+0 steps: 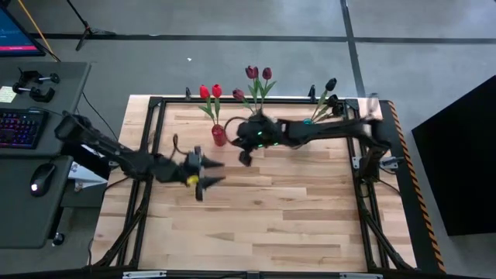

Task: Sort flowers into vase by color
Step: Return to Home Position

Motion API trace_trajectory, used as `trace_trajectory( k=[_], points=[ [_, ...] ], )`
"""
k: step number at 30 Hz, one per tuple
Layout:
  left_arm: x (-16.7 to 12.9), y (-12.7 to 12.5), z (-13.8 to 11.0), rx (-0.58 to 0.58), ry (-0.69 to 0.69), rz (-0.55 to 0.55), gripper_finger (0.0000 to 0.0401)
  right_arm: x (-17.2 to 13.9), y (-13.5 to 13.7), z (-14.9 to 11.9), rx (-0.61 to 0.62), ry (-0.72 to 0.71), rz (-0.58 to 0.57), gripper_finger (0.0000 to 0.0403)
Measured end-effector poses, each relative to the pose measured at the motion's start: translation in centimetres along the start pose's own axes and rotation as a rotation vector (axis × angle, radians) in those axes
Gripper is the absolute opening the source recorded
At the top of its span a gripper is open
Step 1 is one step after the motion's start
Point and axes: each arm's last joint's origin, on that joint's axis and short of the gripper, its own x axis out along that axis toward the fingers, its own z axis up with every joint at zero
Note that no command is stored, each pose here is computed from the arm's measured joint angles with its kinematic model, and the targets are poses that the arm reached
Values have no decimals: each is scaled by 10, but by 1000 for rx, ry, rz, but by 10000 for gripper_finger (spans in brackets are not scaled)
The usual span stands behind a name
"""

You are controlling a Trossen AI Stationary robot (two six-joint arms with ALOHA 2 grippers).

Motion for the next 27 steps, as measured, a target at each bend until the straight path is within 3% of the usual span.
trace_trajectory(
  k=[3,7,10,15,19,23,27],
  points=[
    [-1,23,14,48,-26,30,206,-40,1,12,-35,56,11,0],
    [-14,53,9,36,-59,5,185,-88,6,20,-51,118,16,0],
    [-27,67,-6,-21,-126,-44,140,-120,13,24,-40,129,21,0],
    [-48,79,-30,-71,-233,-82,25,-161,27,18,13,204,9,0],
    [-57,88,-49,-90,-236,-57,13,-189,45,9,56,262,19,0],
    [-57,90,-54,-74,-175,-21,2,-210,58,-18,141,281,42,0],
    [-57,91,-57,-47,-155,8,6,-224,61,-70,297,278,61,0]
  ],
)
